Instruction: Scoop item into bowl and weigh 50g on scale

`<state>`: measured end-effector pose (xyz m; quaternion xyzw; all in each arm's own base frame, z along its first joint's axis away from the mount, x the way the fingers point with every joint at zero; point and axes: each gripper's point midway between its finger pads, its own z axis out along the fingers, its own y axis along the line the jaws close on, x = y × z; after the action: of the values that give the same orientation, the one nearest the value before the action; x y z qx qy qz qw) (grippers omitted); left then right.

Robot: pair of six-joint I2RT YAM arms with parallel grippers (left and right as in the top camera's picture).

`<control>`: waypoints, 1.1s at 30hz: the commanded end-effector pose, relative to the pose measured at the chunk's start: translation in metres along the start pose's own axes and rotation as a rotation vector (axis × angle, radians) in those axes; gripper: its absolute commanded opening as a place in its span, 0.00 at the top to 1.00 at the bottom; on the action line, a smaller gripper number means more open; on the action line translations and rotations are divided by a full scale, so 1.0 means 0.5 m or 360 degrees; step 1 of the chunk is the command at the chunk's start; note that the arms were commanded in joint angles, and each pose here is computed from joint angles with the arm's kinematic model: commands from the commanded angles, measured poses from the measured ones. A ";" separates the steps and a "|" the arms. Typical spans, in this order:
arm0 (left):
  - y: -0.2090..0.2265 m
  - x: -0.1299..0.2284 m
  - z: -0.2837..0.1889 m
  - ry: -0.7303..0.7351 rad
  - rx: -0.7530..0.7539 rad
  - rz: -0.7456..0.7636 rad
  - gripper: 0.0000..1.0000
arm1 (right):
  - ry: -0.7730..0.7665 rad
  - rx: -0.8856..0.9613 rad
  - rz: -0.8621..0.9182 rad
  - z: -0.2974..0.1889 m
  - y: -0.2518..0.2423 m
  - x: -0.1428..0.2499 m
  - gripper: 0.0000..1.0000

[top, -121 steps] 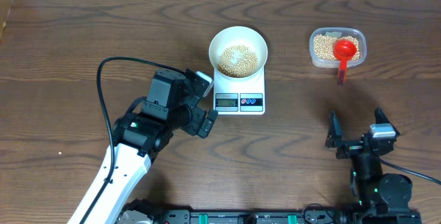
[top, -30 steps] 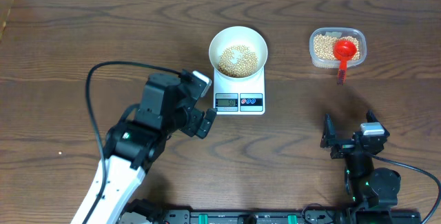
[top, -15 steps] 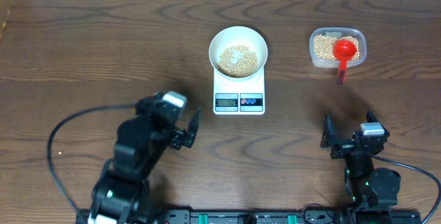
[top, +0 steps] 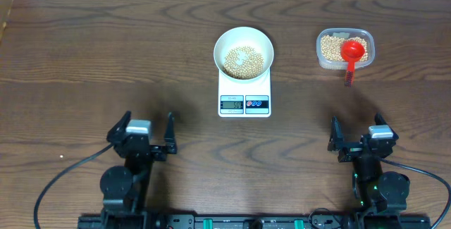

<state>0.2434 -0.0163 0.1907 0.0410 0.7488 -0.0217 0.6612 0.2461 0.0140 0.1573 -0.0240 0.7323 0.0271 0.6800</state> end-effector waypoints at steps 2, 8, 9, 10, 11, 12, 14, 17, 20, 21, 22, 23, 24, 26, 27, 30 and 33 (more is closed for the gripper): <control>0.048 0.000 -0.014 -0.0105 -0.0194 -0.0032 0.02 | 0.0002 0.0002 0.0010 0.000 0.001 0.002 0.01; 0.073 0.016 -0.013 -0.0115 -0.0302 -0.0035 0.02 | 0.0002 0.0001 0.0010 0.000 0.001 0.002 0.01; 0.076 0.018 -0.013 -0.0118 -0.0317 -0.0036 0.02 | 0.0002 0.0002 0.0010 0.000 0.001 0.002 0.01; 0.079 0.021 -0.012 -0.0123 -0.0331 -0.0035 0.02 | 0.0002 0.0002 0.0010 0.000 0.001 0.002 0.01; 0.084 0.021 -0.011 -0.0136 -0.0355 -0.0036 0.02 | 0.0002 0.0002 0.0010 0.000 0.001 0.002 0.01; 0.089 0.023 -0.010 -0.0148 -0.0376 -0.0037 0.02 | 0.0002 0.0002 0.0010 0.000 0.001 0.002 0.01; 0.091 0.029 -0.006 -0.0168 -0.0383 -0.0031 0.02 | 0.0002 0.0002 0.0010 0.000 0.001 0.002 0.01; 0.090 0.039 -0.001 -0.0175 -0.0381 -0.0031 0.02 | 0.0002 0.0002 0.0010 0.000 0.001 0.002 0.01; 0.090 0.045 0.000 -0.0157 -0.0381 -0.0031 0.02 | 0.0002 0.0002 0.0010 0.000 0.001 0.002 0.01; 0.090 0.051 0.000 -0.0137 -0.0381 -0.0031 0.02 | 0.0002 0.0002 0.0010 0.000 0.001 0.002 0.01; 0.090 0.064 0.001 -0.0095 -0.0378 -0.0033 0.02 | 0.0002 0.0002 0.0010 0.000 0.001 0.002 0.01; 0.088 0.072 0.002 -0.0068 -0.0370 -0.0033 0.02 | 0.0002 0.0002 0.0010 0.000 0.001 0.002 0.01; 0.085 0.088 0.003 -0.0018 -0.0360 -0.0034 0.02 | 0.0002 0.0002 0.0010 0.000 0.001 0.002 0.01; 0.084 0.112 0.003 0.0061 -0.0354 -0.0042 0.02 | 0.0002 0.0002 0.0010 0.000 0.001 0.002 0.01; 0.083 0.111 0.003 0.0056 -0.0351 -0.0042 0.02 | 0.0002 0.0002 0.0010 0.000 0.001 0.002 0.01; 0.083 0.111 0.003 0.0056 -0.0351 -0.0042 0.02 | 0.0002 0.0002 0.0010 0.000 0.001 0.002 0.01; 0.083 0.110 0.003 0.0055 -0.0351 -0.0042 0.02 | 0.0002 0.0002 0.0010 0.000 0.001 0.002 0.01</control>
<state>0.2440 0.0241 0.1527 -0.0358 0.7409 0.0490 0.6689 0.2461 0.0140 0.1572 -0.0239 0.7324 0.0270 0.6799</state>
